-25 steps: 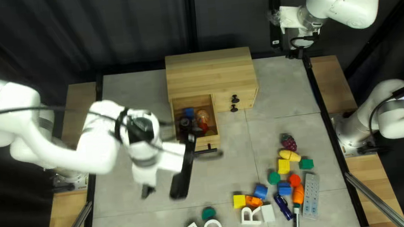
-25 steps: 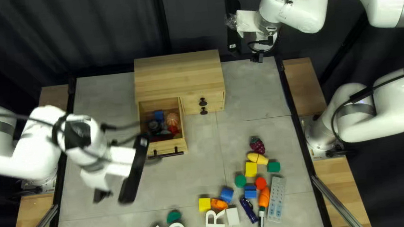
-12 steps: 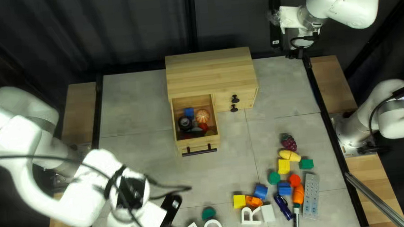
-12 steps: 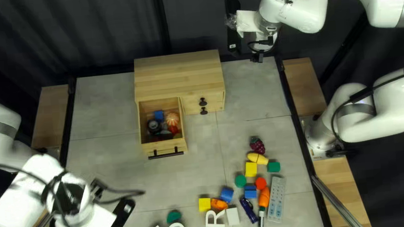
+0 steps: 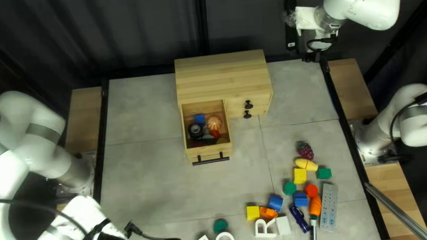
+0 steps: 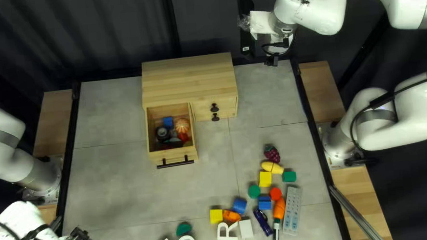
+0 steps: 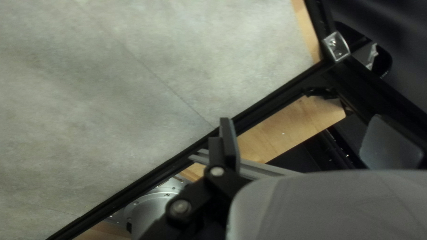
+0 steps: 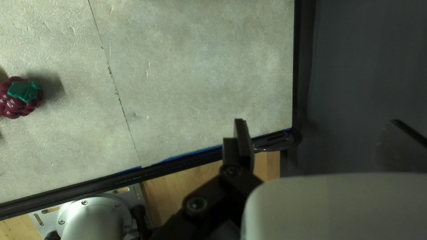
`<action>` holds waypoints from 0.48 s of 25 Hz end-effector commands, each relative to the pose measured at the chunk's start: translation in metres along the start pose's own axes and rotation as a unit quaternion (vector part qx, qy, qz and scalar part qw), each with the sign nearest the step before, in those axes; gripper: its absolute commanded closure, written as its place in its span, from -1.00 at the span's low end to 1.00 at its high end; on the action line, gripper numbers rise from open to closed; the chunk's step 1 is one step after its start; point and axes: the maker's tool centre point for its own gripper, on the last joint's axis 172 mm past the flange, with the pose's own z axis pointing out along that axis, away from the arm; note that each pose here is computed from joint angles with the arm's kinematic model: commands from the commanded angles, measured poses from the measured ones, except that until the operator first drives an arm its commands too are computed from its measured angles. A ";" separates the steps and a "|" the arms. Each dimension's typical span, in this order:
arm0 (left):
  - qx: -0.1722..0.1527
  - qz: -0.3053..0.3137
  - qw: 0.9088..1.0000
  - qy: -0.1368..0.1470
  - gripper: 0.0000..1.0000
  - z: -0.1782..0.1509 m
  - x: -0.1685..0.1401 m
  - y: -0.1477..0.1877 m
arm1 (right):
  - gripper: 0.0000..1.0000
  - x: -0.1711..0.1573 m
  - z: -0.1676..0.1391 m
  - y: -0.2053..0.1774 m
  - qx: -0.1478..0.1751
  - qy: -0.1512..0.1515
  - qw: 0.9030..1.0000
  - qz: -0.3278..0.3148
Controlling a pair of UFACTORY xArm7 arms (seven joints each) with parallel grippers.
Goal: Open drawers and place objects into drawer and close
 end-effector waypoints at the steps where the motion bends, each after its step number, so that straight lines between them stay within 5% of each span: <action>1: 0.000 0.000 1.000 0.000 -1.00 0.000 0.000 0.001 | -1.00 0.000 0.000 0.000 0.000 0.000 1.000 0.000; 12: 0.000 0.000 1.000 0.000 -1.00 0.000 0.000 0.001 | -1.00 0.016 -0.008 -0.001 -0.007 0.010 1.000 -0.021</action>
